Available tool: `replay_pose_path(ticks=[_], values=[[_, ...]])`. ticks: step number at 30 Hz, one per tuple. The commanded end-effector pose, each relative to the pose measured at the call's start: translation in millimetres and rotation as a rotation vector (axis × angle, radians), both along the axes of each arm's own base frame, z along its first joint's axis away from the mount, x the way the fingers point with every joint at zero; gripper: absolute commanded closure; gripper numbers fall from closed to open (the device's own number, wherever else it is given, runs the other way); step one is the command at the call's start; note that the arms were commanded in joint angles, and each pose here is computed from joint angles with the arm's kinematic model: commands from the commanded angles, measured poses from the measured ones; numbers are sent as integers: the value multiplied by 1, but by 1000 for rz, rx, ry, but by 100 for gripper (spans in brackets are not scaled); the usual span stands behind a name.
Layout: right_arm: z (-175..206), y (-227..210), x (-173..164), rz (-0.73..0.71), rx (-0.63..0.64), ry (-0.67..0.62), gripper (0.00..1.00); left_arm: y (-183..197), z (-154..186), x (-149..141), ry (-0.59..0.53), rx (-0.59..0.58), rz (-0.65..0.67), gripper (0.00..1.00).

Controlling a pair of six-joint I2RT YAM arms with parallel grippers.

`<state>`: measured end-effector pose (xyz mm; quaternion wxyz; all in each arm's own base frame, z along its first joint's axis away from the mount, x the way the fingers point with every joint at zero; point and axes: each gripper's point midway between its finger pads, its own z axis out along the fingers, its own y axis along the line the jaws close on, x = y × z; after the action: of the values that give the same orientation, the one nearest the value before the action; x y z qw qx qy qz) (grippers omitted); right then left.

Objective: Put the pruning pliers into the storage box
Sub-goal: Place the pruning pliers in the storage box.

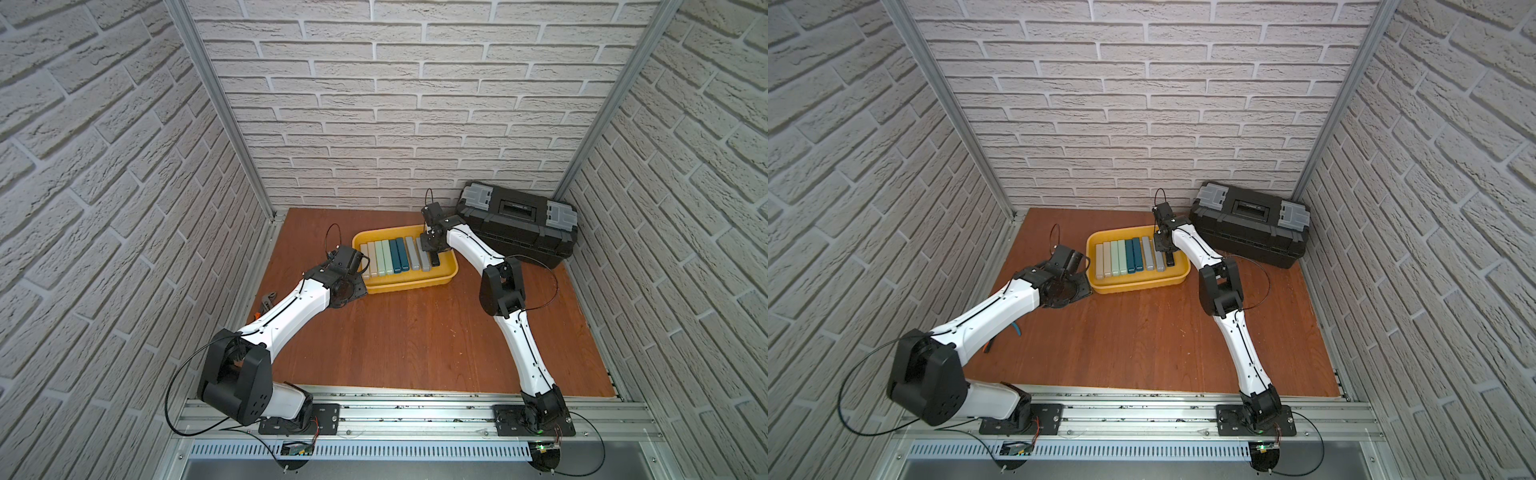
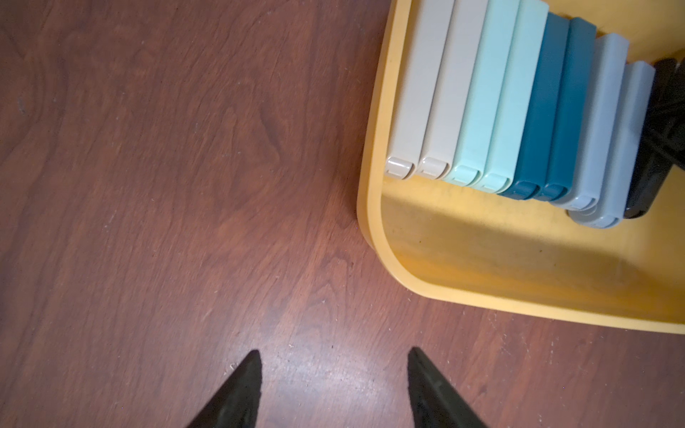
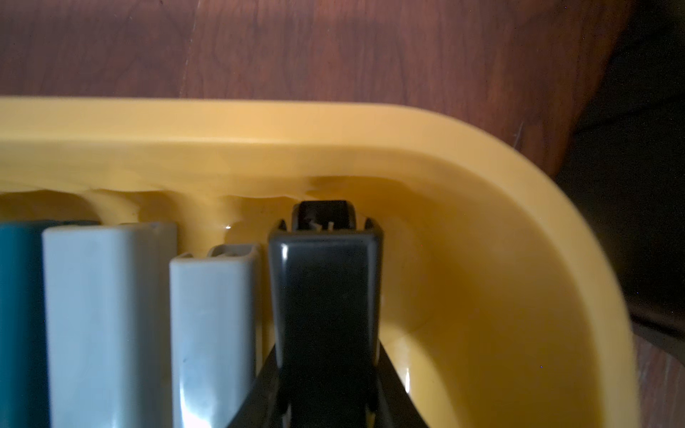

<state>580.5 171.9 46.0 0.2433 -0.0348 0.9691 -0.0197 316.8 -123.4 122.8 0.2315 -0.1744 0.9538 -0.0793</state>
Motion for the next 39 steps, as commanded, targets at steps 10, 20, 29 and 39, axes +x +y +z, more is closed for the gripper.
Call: replay_pose_path(ticks=[10, 20, 29, 39], values=[[24, 3, 1, -24, 52, -27, 55, -3, 2, 2, -2, -11, -22, 37], [57, 4, -7, -22, 87, -57, 50, -1, 6, -6, -19, -24, -31, 37], [88, -7, -26, -32, 66, -83, 50, -4, 11, -11, -38, -44, -49, 37], [122, -34, -71, -83, 37, -114, 59, -3, 18, -19, -71, -53, -64, 37]])
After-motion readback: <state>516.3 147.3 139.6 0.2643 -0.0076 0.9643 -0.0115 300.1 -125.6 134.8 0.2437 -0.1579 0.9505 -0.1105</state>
